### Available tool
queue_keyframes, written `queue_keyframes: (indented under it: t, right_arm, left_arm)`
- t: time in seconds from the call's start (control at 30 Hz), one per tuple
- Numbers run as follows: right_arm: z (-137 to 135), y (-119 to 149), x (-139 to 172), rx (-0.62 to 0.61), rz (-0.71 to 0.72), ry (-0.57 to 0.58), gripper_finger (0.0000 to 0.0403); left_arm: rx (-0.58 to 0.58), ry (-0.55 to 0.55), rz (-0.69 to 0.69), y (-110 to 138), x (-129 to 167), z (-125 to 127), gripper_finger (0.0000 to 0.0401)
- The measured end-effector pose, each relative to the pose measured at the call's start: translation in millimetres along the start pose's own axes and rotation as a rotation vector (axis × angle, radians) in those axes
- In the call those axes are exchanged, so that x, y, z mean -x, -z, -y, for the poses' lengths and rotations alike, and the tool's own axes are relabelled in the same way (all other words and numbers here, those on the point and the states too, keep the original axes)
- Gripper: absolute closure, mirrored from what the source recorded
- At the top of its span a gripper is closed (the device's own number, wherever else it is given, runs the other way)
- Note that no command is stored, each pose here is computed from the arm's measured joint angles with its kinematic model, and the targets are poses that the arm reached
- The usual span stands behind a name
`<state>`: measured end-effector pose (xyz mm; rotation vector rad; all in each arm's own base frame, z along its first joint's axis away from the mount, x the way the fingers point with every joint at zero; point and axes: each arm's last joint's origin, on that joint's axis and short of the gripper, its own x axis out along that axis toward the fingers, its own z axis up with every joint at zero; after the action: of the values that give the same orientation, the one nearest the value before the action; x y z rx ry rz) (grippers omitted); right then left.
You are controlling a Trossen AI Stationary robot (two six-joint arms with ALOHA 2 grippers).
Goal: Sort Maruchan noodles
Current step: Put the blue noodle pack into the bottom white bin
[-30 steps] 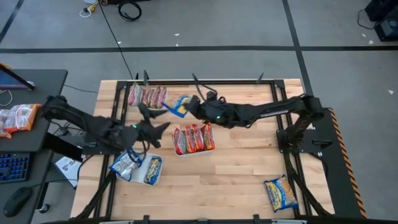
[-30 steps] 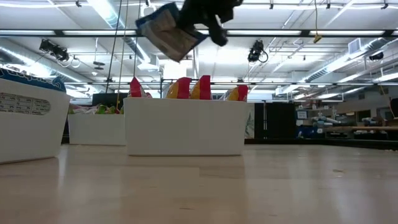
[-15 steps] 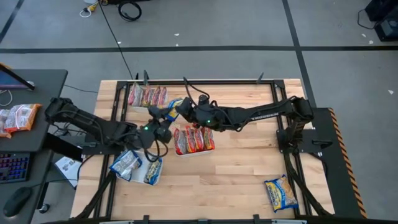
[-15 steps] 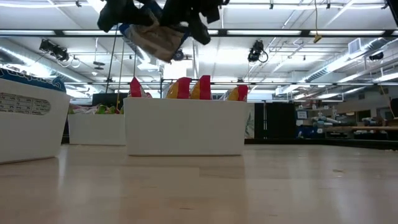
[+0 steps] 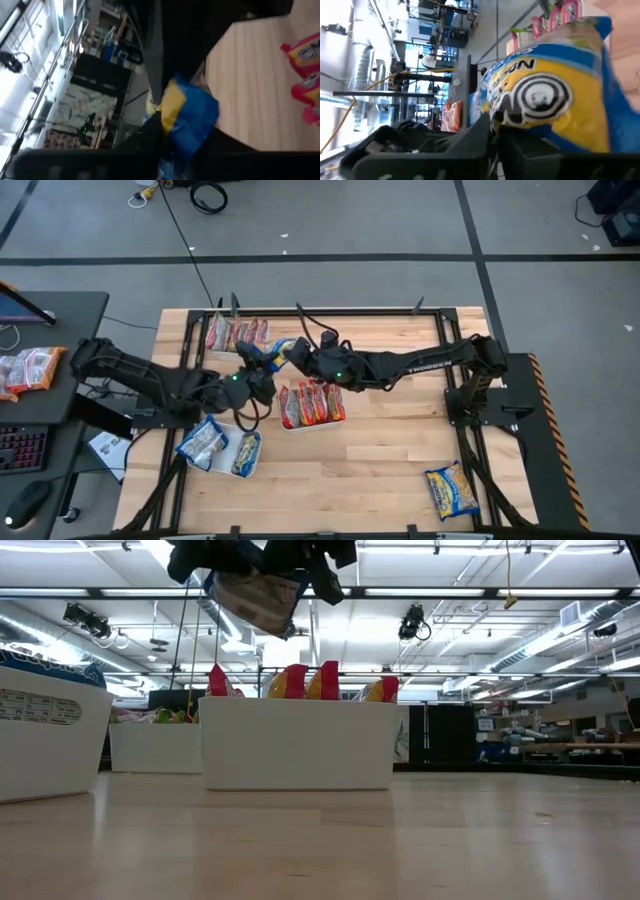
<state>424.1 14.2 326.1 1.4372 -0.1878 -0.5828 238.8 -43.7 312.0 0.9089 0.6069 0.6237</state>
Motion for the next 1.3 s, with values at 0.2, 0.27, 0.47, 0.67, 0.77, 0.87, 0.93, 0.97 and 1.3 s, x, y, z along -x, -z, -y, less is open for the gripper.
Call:
queue_keyframes:
  t: [0.2, 0.27, 0.47, 0.67, 0.77, 0.87, 0.93, 0.97, 1.3]
  right_arm:
    - [-9.7, -8.5, 5.1, 0.130, -0.034, -0.030, 0.0306]
    - [-19.2, -16.4, 13.5, 0.175, -0.029, -0.049, 0.0280]
    - [-45.0, -45.2, 53.1, 0.368, 0.055, -0.027, 0.0218]
    - [-52.8, -63.1, 91.9, 0.517, 0.033, 0.057, 0.0192]
    - [-52.3, -65.7, 108.8, 0.563, 0.000, 0.097, 0.0190]
    - [-51.5, -65.1, 122.6, 0.595, -0.033, 0.121, 0.0190]
    - [-51.8, -62.6, 130.0, 0.615, -0.053, 0.120, 0.0190]
    - [-51.8, -61.2, 133.1, 0.629, -0.064, 0.119, 0.0190]
    - [-48.1, -42.1, 141.3, 0.703, -0.125, 0.105, 0.0190]
  left_arm:
    - [0.098, -0.011, -0.026, 0.6, 0.3, -11.4, 0.0380]
    - [0.147, -0.015, -0.048, -1.8, 6.1, -21.5, 0.0380]
    - [0.498, 0.090, -0.144, 6.4, 42.7, -53.9, 0.0381]
    - [0.864, 0.349, -0.404, 28.1, 78.6, -44.8, 0.0381]
    - [0.927, 0.484, -0.571, 32.1, 95.2, -29.6, 0.0381]
    - [0.968, 0.600, -0.713, 31.1, 112.4, -16.0, 0.0381]
    - [0.995, 0.651, -0.796, 29.8, 123.8, -8.4, 0.0381]
    - [1.010, 0.660, -0.833, 29.4, 129.3, -4.6, 0.0381]
    - [1.338, 0.344, -0.986, 39.1, 151.4, 26.6, 0.0381]
